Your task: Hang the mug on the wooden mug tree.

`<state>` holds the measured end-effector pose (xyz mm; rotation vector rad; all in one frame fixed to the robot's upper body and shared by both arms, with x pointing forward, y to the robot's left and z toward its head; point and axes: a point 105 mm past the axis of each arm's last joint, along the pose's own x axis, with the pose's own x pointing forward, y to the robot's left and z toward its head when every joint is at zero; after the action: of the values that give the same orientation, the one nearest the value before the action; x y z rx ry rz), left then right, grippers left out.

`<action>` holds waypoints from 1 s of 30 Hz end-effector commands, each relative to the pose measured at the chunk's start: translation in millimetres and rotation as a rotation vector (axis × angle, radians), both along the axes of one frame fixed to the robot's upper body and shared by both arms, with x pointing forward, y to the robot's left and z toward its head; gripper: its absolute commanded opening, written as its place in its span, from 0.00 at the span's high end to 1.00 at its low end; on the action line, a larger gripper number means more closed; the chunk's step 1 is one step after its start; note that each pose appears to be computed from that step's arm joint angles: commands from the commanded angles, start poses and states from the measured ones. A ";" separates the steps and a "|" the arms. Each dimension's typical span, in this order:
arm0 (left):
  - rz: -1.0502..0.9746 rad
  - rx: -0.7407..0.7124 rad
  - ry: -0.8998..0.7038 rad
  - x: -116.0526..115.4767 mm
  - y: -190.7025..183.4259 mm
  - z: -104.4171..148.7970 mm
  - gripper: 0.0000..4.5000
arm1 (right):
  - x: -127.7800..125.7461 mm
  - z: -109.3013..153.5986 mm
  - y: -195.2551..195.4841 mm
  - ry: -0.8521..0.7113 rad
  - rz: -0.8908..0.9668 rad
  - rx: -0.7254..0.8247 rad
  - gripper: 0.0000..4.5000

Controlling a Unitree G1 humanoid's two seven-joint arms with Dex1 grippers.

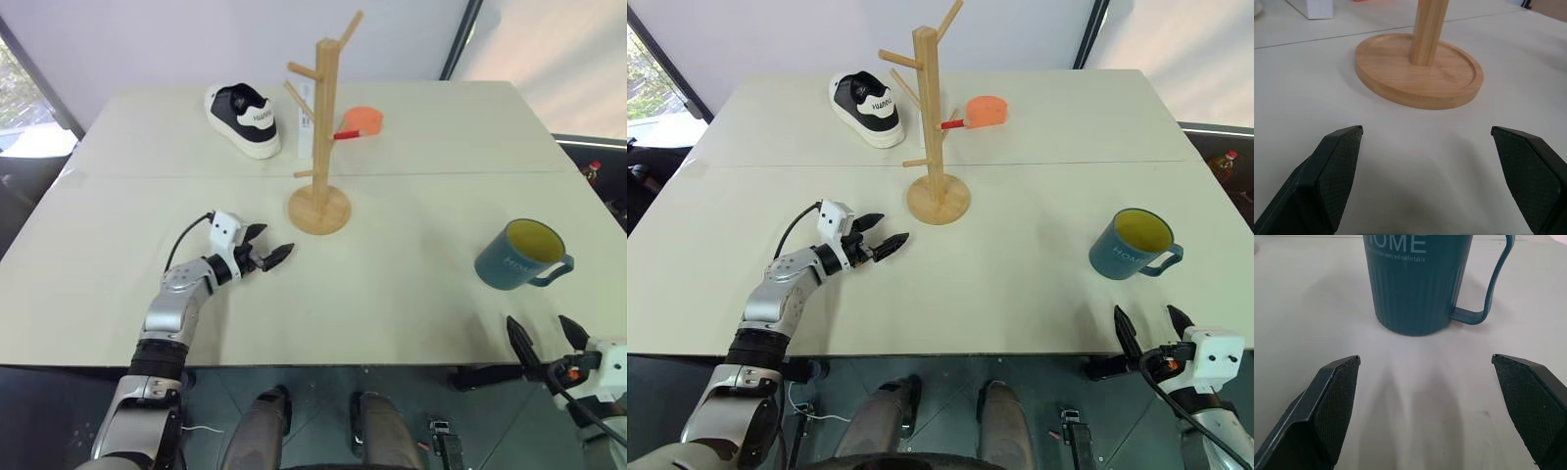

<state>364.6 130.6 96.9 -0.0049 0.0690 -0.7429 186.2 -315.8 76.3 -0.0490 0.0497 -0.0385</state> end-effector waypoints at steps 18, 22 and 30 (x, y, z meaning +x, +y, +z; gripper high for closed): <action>-0.309 -0.020 -0.077 -38.9 -40.2 28.6 0.00 | -4.1 6.2 -32.9 -0.018 -0.117 -0.052 0.00; -0.543 -0.038 -0.096 -71.8 -65.8 40.7 0.00 | -2.6 12.4 -42.1 -0.042 -0.159 -0.080 0.00; -0.732 -0.003 -0.116 -100.1 -91.4 47.7 0.00 | 15.6 16.4 -44.6 -0.066 -0.186 -0.104 0.00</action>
<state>269.1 43.5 134.8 0.0459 -0.0064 -1.4451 200.4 -356.4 84.0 -0.1128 0.0109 -0.2129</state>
